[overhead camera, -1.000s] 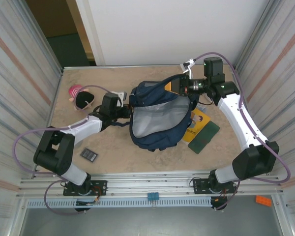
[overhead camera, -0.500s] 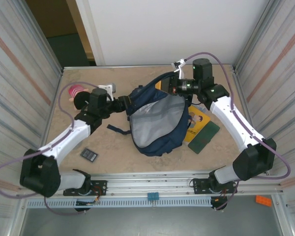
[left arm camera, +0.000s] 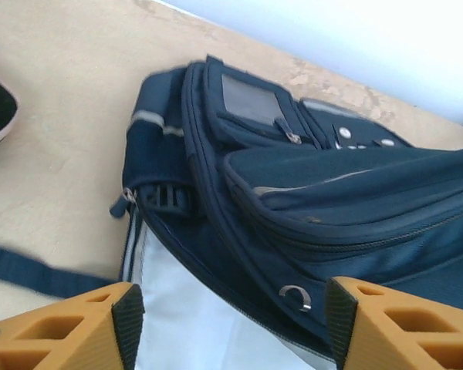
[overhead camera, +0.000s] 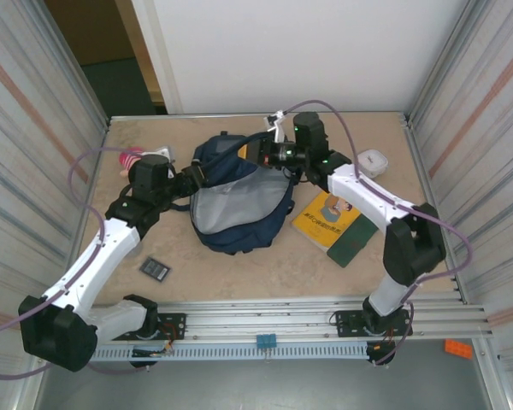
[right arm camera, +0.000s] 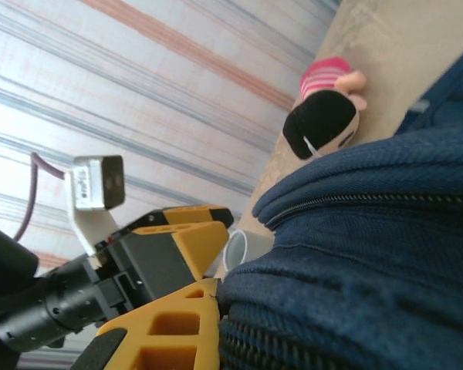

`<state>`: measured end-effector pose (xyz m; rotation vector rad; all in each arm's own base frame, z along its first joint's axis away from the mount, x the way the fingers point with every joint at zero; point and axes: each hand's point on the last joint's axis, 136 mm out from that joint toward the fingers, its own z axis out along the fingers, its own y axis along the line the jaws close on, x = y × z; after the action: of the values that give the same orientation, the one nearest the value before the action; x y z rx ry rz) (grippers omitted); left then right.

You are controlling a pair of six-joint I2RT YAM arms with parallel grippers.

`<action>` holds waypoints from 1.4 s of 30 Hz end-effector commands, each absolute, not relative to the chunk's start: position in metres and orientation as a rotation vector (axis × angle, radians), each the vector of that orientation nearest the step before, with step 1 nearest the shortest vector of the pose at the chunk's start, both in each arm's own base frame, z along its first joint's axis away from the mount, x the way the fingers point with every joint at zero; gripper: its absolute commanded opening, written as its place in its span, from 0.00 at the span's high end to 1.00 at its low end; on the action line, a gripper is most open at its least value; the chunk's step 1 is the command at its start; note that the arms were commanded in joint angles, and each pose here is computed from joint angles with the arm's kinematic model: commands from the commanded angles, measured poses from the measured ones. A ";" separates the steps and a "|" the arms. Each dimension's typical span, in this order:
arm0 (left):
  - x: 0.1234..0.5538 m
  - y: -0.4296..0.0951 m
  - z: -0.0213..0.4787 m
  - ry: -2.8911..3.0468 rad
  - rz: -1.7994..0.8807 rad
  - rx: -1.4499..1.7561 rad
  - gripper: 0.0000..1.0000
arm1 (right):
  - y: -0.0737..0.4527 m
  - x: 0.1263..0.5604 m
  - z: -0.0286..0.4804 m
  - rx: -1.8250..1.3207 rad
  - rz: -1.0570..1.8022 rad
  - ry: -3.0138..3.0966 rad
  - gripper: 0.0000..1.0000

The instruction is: Pack the student bag

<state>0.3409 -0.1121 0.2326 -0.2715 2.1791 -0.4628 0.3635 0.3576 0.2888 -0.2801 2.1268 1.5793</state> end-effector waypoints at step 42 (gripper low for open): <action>0.346 -0.136 0.049 2.660 -0.458 -0.473 0.41 | 0.328 0.247 0.181 0.259 1.110 2.756 0.39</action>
<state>0.3533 -0.1483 0.0602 -0.4355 2.6190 -0.5370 0.2520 0.3415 0.1550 0.3723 2.7598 1.1898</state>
